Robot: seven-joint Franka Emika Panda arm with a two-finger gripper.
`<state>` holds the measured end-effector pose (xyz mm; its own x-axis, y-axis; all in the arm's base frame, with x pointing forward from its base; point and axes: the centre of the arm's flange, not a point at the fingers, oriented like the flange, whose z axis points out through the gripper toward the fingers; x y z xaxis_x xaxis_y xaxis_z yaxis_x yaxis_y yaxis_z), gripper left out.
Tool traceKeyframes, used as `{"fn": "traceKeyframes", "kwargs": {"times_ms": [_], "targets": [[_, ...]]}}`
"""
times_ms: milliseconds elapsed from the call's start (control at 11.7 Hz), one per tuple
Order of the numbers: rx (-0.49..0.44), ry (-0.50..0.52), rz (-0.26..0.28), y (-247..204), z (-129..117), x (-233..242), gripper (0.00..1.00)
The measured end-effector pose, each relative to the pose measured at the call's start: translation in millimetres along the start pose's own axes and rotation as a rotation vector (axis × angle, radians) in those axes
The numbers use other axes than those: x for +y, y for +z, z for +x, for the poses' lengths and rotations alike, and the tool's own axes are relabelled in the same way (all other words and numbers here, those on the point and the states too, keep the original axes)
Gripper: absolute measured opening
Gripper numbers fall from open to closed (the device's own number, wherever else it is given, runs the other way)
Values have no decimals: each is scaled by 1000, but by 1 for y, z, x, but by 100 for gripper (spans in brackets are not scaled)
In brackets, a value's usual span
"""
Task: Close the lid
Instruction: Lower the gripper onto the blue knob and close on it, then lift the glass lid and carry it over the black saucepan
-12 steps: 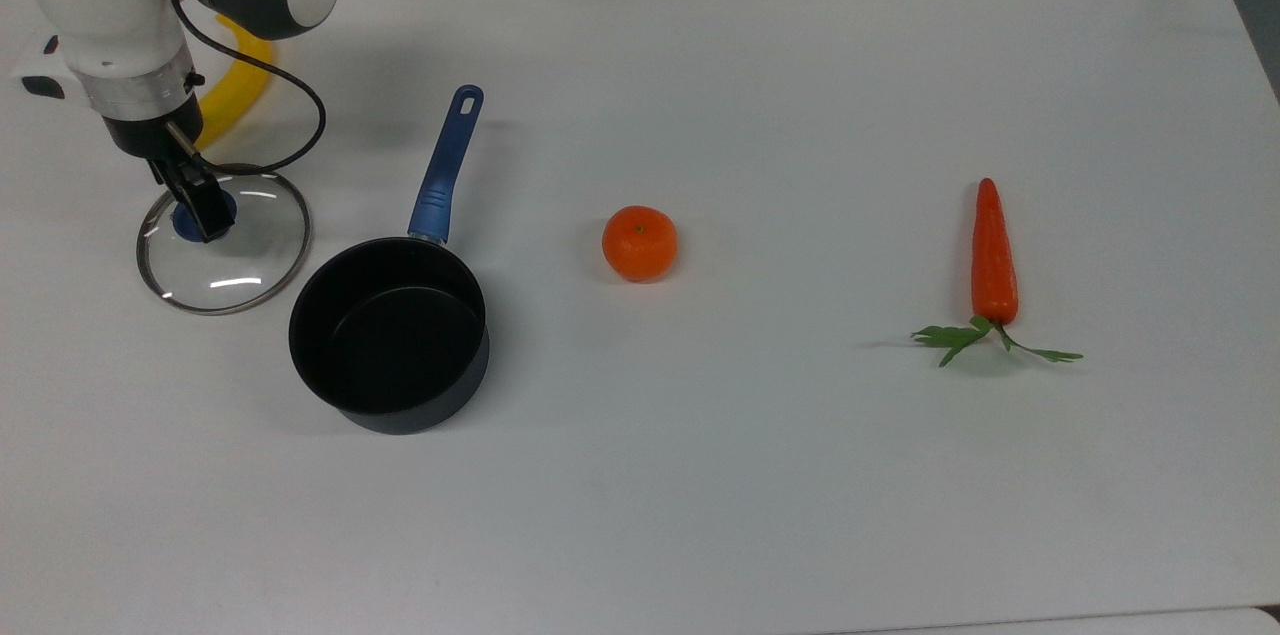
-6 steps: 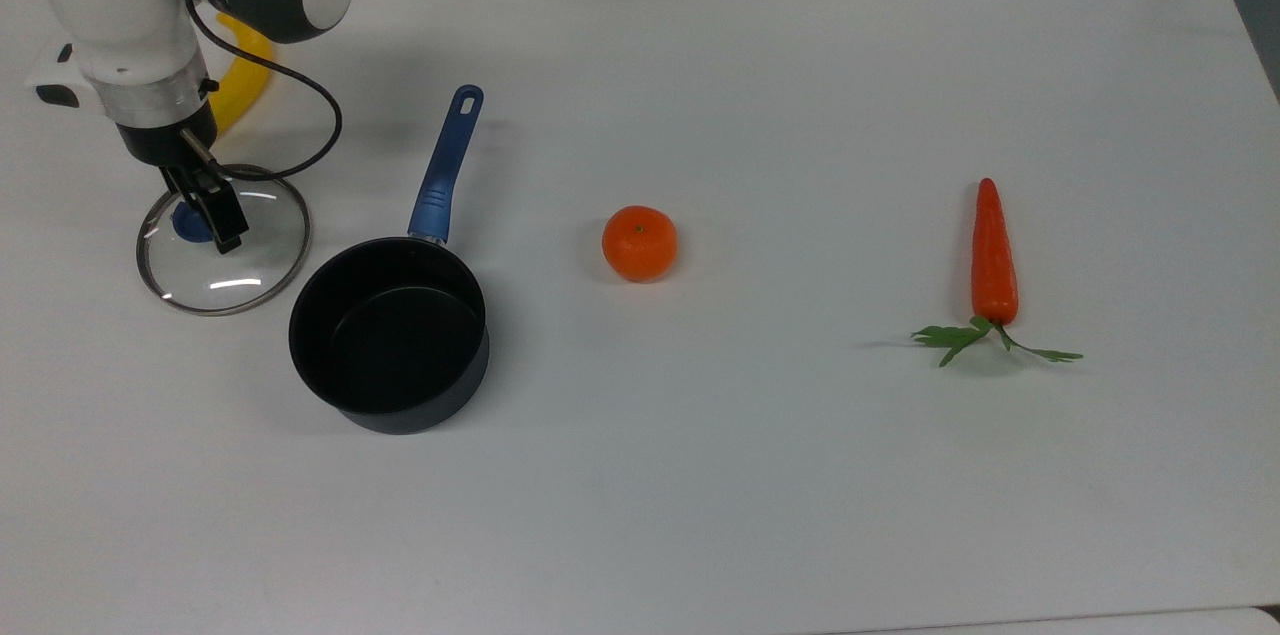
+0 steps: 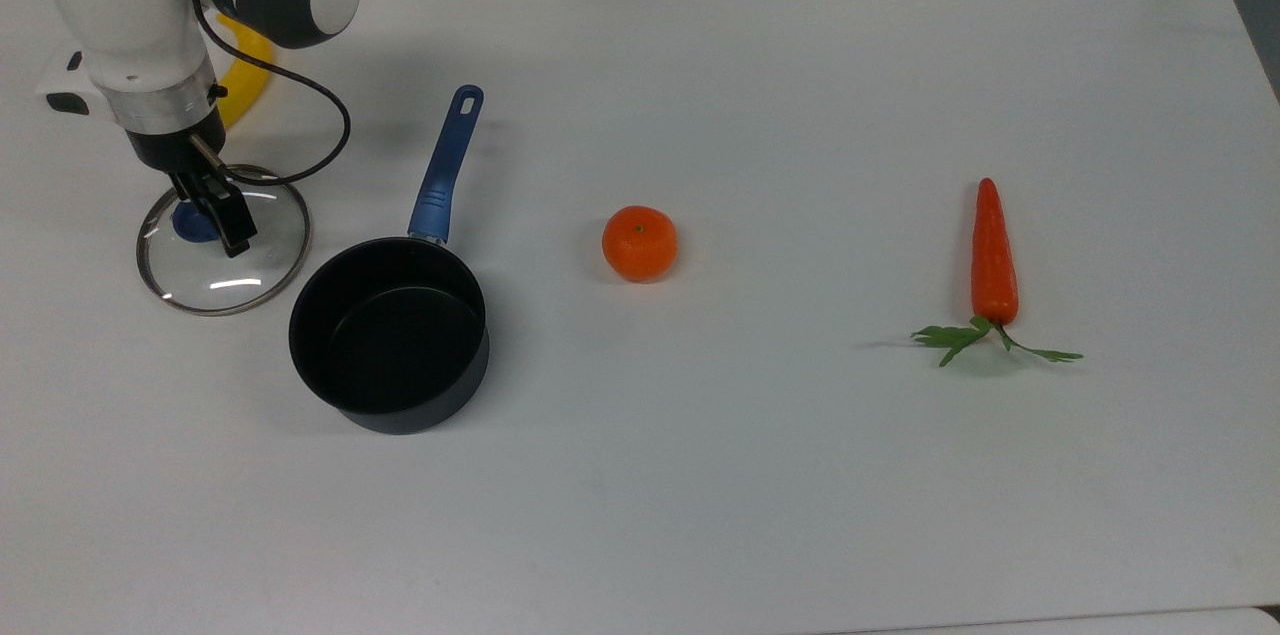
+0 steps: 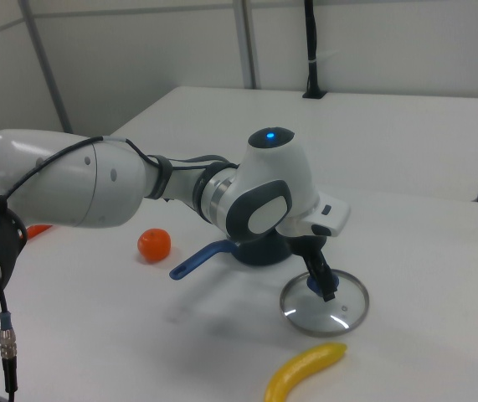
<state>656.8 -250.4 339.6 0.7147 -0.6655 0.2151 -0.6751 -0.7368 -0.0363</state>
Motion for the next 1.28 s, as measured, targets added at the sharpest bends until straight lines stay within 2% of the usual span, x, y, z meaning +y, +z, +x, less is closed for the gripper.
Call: {"fn": "traceKeyframes", "kwargs": {"times_ms": [85,171,256,341,767,1023,1279], "targets": [[0,0,0,0,0,0,86],[0,0,0,0,0,0,83],[0,0,0,0,0,0,75],[1,1,0,0,0,0,61],[19,8,6,-9,7,3,61],[55,24,20,-49,23,9,61],[-14,22,0,-104,31,6,61]]}}
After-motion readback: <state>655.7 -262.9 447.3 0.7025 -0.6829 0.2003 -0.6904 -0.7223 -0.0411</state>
